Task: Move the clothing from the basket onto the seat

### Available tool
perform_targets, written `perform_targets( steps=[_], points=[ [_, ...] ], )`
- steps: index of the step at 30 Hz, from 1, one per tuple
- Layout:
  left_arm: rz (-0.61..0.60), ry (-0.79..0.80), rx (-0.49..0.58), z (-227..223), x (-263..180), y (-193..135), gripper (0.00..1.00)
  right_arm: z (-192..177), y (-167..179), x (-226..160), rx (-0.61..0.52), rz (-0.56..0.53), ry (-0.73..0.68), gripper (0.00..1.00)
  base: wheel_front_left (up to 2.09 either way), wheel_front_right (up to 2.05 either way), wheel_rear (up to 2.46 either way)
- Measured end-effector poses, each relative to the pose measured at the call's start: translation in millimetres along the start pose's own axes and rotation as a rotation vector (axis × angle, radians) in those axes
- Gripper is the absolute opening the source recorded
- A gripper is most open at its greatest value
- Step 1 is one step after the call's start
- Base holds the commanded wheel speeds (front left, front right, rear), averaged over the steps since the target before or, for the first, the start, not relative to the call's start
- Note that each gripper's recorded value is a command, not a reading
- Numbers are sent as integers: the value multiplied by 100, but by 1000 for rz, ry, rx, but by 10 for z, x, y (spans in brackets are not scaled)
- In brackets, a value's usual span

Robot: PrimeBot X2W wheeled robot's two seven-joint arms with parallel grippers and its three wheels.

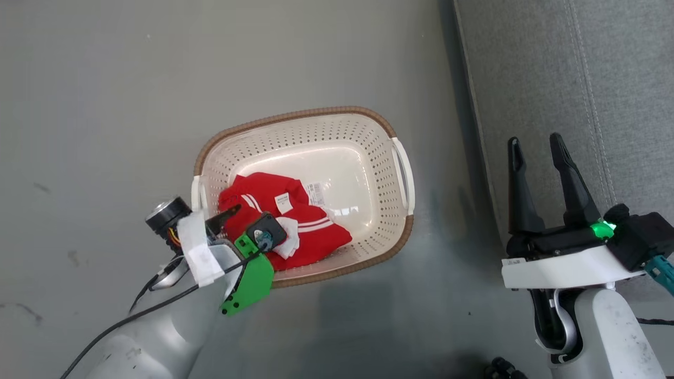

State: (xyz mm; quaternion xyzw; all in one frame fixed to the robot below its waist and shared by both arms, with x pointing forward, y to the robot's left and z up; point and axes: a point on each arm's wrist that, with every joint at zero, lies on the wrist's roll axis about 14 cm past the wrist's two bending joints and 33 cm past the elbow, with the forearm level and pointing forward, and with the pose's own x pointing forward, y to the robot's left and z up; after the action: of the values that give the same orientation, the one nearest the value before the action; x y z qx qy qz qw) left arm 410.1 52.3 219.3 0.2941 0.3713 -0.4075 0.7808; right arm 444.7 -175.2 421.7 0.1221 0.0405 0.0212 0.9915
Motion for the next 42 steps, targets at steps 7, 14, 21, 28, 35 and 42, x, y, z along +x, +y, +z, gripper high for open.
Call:
perform_targets(
  steps=[7,14,21,28,35,42],
  points=[
    [-150,85,99,-136,441,-194,100,-285,-120,64,24,-30,64,100,0,0,0],
    [-290,232,192,-488,697,-508,100,-557,-229,49,43,-62,135,100,0,0,0],
    [-320,279,221,-551,956,-451,100,-744,-330,-21,54,-97,191,100,0,0,0],
    [-348,322,286,-590,1112,-517,100,-805,-419,-52,59,-126,212,100,0,0,0],
    [-360,383,357,-697,1204,-548,100,-838,-439,-64,66,-134,223,100,0,0,0],
    [-365,426,379,-784,1337,-533,100,-867,-487,-51,86,-152,225,100,0,0,0]
  ],
)
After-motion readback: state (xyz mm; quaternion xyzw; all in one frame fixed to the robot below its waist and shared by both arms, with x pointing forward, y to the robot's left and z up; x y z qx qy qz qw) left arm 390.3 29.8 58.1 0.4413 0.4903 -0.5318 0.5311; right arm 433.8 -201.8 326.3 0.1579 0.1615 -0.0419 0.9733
